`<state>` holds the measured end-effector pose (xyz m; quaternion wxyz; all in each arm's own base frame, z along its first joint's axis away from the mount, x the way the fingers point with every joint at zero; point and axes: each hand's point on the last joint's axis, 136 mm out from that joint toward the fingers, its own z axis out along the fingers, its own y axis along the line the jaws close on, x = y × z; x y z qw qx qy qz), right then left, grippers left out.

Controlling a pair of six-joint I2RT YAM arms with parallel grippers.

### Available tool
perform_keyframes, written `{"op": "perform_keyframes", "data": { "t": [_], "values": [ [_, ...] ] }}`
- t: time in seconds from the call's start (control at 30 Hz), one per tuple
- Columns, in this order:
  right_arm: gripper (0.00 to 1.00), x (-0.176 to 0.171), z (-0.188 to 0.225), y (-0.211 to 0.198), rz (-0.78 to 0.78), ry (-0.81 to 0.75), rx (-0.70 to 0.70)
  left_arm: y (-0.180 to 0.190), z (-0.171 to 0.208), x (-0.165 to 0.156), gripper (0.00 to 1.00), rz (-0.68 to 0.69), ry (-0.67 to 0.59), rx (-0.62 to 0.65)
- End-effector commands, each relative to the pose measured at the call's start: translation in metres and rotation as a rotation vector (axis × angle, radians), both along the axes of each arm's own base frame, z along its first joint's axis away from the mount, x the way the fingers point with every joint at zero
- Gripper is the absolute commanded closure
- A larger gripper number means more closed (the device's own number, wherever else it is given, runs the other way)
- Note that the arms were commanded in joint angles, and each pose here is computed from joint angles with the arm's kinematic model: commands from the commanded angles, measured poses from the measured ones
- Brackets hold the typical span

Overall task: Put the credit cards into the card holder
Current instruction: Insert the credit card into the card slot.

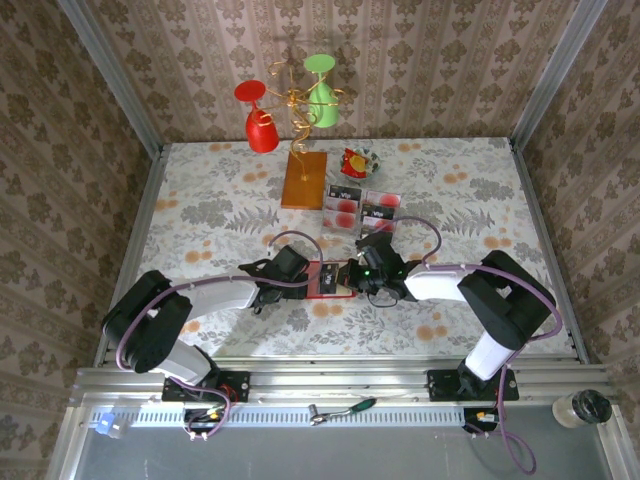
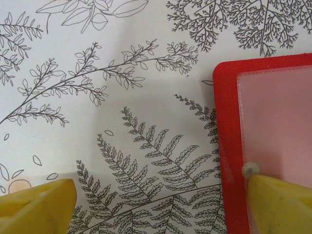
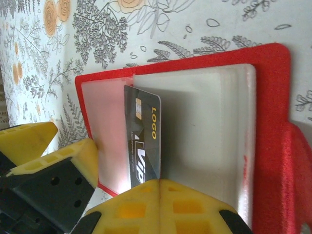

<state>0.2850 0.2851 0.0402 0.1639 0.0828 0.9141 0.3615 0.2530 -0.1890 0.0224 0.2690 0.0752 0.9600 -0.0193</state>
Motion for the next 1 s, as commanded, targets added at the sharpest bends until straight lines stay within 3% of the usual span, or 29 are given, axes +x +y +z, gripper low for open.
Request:
{"op": "perform_keyframes", "data": {
  "t": [0.0, 0.97],
  "values": [
    [1.00, -0.0059, -0.0039, 0.0037, 0.042, 0.039, -0.027, 0.0023, -0.0043, -0.0010, 0.08, 0.004, 0.003, 0.020],
    [1.00, -0.0047, -0.0026, 0.0022, 0.056, 0.081, -0.043, 0.0028, -0.0079, -0.0002, 0.08, 0.009, 0.006, 0.011]
  ]
}}
